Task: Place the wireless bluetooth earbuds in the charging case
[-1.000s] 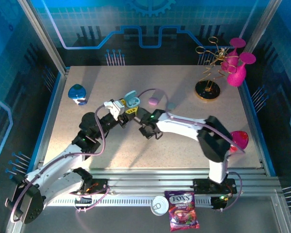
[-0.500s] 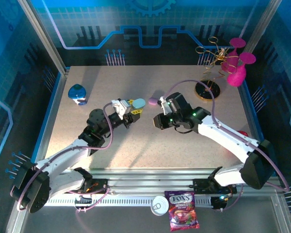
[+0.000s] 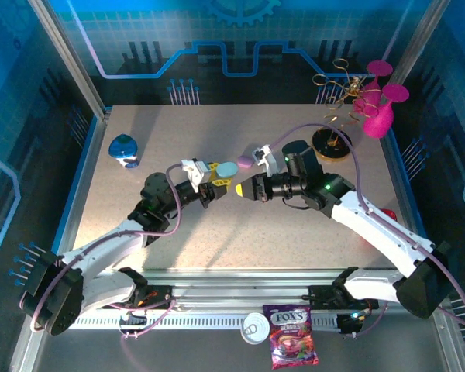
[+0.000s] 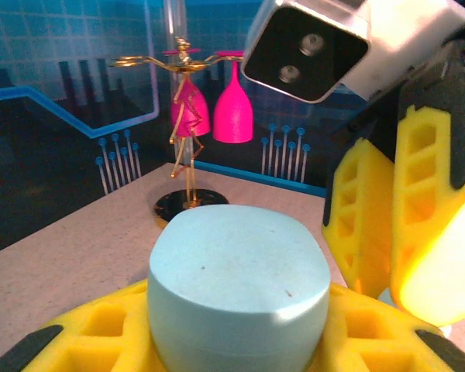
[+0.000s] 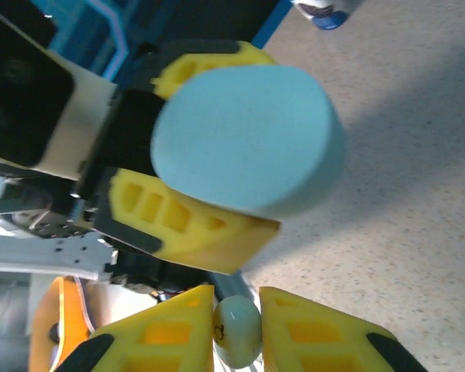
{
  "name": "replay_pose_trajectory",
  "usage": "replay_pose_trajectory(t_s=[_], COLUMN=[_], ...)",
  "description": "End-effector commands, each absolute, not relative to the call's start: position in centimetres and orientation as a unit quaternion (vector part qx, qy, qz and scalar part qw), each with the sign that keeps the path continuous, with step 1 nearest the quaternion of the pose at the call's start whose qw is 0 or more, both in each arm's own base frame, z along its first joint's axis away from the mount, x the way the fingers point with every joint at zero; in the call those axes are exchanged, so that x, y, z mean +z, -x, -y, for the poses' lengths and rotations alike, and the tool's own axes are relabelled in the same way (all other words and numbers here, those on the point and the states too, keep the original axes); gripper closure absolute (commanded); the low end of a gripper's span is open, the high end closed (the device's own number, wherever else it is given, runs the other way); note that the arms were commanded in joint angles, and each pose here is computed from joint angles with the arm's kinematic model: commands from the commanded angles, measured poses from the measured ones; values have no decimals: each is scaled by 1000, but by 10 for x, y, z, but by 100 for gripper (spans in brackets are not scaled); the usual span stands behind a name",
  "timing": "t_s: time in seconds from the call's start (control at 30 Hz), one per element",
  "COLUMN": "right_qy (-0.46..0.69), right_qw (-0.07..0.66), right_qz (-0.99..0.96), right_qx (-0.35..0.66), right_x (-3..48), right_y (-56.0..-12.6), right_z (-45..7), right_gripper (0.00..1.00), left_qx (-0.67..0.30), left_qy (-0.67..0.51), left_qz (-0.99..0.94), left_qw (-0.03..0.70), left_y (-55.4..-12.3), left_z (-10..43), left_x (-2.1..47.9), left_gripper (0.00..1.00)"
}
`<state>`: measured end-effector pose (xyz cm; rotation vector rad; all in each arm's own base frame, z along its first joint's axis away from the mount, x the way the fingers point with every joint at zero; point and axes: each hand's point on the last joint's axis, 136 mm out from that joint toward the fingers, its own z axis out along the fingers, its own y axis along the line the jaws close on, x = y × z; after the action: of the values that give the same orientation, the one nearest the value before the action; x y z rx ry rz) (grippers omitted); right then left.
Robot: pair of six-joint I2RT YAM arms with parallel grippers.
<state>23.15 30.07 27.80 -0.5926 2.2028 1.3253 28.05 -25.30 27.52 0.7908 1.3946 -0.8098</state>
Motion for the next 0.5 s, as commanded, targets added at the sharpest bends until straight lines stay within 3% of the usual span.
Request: replay_pose_trajectory(t_s=[0.0,0.47], right_qy=[239,219], right_qw=[245,279], right_qz=[-777,-782], right_qx=[529,512], right_x=[302,306], right_y=[-227,-243], right_z=[-308,-289], right_gripper=[82,82], left_qx=[-388,-430], left_qy=[-377,-429], left_qz=[-580,-565], left_qw=[609,558], left_y=[-267,-244], left_z=[262,273], left_x=[293,287], left_gripper=[70,70])
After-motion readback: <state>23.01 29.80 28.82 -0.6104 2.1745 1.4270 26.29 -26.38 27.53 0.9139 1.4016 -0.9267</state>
